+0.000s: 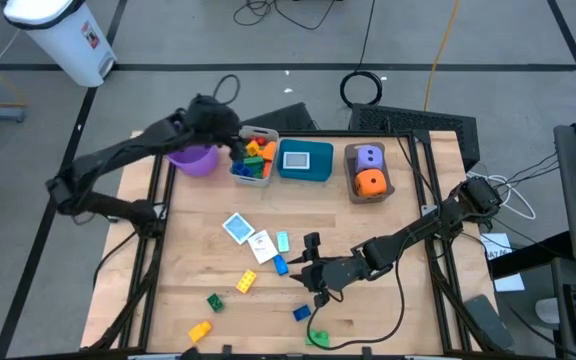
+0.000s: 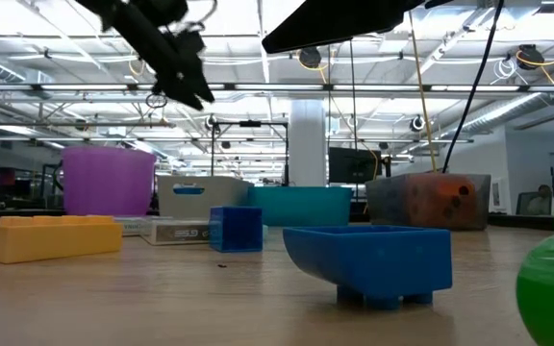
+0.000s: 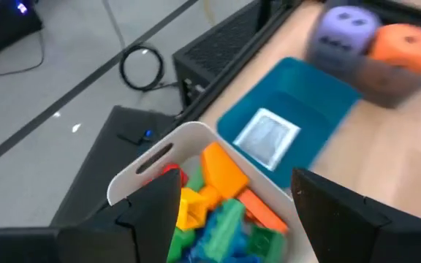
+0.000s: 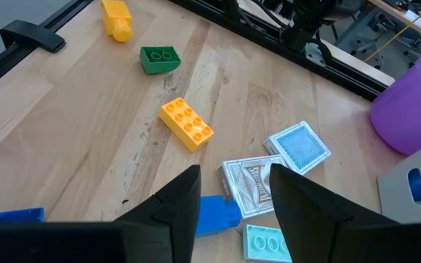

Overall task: Pick & Place Toys
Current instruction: Put the blue game piece into the gray bin

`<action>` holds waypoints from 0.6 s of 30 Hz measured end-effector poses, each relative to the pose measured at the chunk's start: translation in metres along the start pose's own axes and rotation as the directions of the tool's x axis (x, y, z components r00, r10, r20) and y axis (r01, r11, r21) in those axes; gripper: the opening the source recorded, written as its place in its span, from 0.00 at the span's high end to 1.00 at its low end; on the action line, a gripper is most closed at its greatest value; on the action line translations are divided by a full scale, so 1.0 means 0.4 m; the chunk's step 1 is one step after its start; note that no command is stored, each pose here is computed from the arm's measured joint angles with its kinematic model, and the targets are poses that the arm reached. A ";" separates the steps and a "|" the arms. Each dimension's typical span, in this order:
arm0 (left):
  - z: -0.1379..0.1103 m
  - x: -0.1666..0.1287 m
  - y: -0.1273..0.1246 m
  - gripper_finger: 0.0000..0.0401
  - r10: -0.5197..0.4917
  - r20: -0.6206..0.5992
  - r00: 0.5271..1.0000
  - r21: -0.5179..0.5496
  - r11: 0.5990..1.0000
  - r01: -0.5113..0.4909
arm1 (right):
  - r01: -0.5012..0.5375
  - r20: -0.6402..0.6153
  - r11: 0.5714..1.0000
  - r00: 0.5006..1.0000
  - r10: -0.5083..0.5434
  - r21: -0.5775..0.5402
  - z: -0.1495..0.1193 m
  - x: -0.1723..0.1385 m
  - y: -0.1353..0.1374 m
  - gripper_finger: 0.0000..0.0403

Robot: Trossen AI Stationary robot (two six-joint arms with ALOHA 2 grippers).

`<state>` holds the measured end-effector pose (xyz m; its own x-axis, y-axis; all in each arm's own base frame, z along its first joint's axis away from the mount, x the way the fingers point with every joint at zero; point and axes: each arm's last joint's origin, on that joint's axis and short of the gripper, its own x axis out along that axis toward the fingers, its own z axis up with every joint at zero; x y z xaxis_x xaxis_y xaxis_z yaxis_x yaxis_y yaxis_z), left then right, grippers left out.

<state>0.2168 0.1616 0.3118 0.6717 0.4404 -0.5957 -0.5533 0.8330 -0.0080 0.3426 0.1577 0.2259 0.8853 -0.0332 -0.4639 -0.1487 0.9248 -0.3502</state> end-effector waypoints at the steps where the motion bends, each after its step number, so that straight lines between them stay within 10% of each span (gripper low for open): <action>1: -0.002 -0.025 -0.002 0.34 -0.008 0.001 1.000 0.004 1.000 0.008 | 0.000 0.000 1.000 1.000 0.000 0.000 0.000 0.000 0.000 0.62; 18: -0.225 -0.173 -0.083 0.34 -0.284 -0.008 0.959 -0.033 0.958 0.284 | 0.000 0.002 1.000 1.000 -0.001 0.027 0.000 0.000 0.000 0.61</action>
<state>0.1444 0.0733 0.2812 0.7971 0.1827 -0.5755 -0.3560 0.9120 -0.2036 0.3428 0.1576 0.2260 0.8862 -0.0330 -0.4621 -0.1362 0.9348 -0.3281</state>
